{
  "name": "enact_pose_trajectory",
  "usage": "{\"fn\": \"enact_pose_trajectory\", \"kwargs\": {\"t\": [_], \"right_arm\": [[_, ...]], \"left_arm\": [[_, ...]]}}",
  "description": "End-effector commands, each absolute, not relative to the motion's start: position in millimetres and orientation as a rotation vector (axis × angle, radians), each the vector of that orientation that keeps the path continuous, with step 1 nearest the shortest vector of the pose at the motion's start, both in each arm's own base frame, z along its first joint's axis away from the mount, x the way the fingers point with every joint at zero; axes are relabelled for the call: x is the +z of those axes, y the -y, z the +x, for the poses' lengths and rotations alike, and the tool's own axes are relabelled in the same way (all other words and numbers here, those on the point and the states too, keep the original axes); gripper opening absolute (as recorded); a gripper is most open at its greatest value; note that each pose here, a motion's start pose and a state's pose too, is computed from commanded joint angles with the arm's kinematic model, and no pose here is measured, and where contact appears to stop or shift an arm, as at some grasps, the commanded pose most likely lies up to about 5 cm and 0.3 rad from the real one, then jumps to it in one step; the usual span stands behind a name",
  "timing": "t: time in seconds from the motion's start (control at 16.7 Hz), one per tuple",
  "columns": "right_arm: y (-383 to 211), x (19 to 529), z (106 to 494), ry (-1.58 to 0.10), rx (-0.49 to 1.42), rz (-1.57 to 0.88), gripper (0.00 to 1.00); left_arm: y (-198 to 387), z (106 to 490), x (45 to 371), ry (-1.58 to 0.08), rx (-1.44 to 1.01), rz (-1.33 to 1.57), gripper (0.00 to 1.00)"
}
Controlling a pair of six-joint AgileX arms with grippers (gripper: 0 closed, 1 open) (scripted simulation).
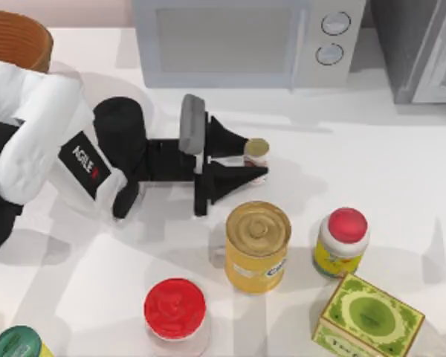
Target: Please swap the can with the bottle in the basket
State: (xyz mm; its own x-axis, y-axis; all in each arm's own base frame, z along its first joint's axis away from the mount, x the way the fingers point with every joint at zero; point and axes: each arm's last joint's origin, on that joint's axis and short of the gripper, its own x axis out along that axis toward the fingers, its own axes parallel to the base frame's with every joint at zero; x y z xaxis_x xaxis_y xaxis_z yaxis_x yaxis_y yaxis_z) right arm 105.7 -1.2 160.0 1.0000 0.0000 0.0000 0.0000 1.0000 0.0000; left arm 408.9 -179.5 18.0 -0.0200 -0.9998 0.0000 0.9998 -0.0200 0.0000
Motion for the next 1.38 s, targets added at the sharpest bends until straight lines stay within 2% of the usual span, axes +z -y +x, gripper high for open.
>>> {"fn": "enact_pose_trajectory", "kwargs": {"t": [0.66, 1.26, 1.38], "right_arm": [[1.2, 160.0, 105.7, 0.000, 0.000, 0.000, 1.00], [1.2, 160.0, 105.7, 0.000, 0.000, 0.000, 1.00], [1.2, 160.0, 105.7, 0.000, 0.000, 0.000, 1.00]], "left_arm": [[179.5, 408.9, 18.0, 0.000, -1.591, 0.000, 0.98], [178.0, 409.4, 17.9, 0.000, -1.587, 0.000, 1.00], [174.6, 410.7, 26.7, 0.003, -1.562, 0.002, 1.00]]}}
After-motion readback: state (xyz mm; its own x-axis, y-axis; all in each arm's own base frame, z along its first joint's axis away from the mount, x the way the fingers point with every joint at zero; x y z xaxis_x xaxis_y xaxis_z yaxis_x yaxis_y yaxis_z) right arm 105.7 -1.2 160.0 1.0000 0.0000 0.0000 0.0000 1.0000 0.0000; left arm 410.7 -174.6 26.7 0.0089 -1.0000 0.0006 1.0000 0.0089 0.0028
